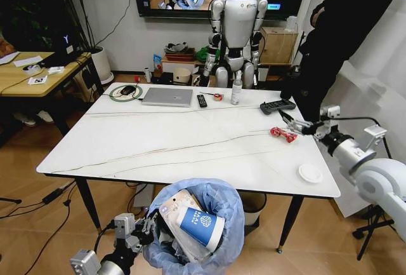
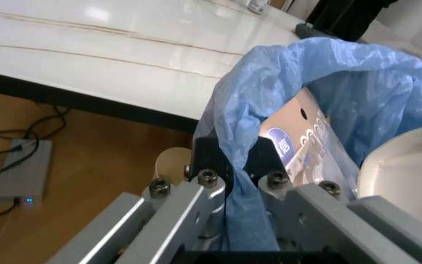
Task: Pick up the trash bin and place the trash from the table into it.
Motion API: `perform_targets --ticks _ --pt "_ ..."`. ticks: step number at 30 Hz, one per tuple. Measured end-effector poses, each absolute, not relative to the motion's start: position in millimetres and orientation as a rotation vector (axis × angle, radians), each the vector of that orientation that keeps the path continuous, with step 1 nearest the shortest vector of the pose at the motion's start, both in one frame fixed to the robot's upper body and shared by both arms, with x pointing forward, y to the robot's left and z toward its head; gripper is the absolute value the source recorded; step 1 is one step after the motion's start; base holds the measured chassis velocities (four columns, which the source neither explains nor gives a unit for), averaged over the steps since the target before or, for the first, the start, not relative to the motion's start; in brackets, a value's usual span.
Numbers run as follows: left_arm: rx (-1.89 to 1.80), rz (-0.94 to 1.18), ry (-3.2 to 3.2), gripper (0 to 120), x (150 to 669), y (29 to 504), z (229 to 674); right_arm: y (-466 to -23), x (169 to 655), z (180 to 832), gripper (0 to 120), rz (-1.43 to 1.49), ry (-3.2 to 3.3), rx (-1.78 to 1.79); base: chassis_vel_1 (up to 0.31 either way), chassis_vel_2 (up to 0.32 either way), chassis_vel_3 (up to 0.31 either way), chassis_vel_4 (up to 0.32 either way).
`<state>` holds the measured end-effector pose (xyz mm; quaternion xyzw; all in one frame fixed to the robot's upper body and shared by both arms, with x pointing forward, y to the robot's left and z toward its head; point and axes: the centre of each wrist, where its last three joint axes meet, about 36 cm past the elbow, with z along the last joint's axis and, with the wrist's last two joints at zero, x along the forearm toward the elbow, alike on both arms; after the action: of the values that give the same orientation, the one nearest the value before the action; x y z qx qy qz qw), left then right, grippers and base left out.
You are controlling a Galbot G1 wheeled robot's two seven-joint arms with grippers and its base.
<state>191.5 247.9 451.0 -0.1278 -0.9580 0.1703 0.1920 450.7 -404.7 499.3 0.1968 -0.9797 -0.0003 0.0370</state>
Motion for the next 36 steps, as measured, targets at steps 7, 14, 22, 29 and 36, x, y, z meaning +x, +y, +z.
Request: perform_targets --ticks 7,14,22,29,36 --pt "-0.343 0.477 -2.697 0 189.3 249.7 454.9 -412.9 479.5 461.0 100 -0.037 -2.88 0.612 0.0 0.0 0.0 0.0" --pt "-0.335 0.481 -2.699 0 188.8 249.6 454.7 -432.6 497.8 427.3 100 0.011 -2.831 0.552 0.0 0.0 0.0 0.0" --pt "-0.334 0.477 -2.704 0 189.6 250.4 455.1 -434.9 507.0 417.6 100 0.083 -2.823 0.559 0.0 0.0 0.0 0.0" --pt "-0.331 0.481 -2.705 0 189.5 250.1 455.0 -440.2 521.9 420.6 100 0.239 -2.762 0.563 0.0 0.0 0.0 0.0" --pt "-0.329 0.484 -2.707 0 189.6 250.0 455.0 -447.5 533.0 422.1 100 0.295 -2.728 0.558 0.0 0.0 0.0 0.0"
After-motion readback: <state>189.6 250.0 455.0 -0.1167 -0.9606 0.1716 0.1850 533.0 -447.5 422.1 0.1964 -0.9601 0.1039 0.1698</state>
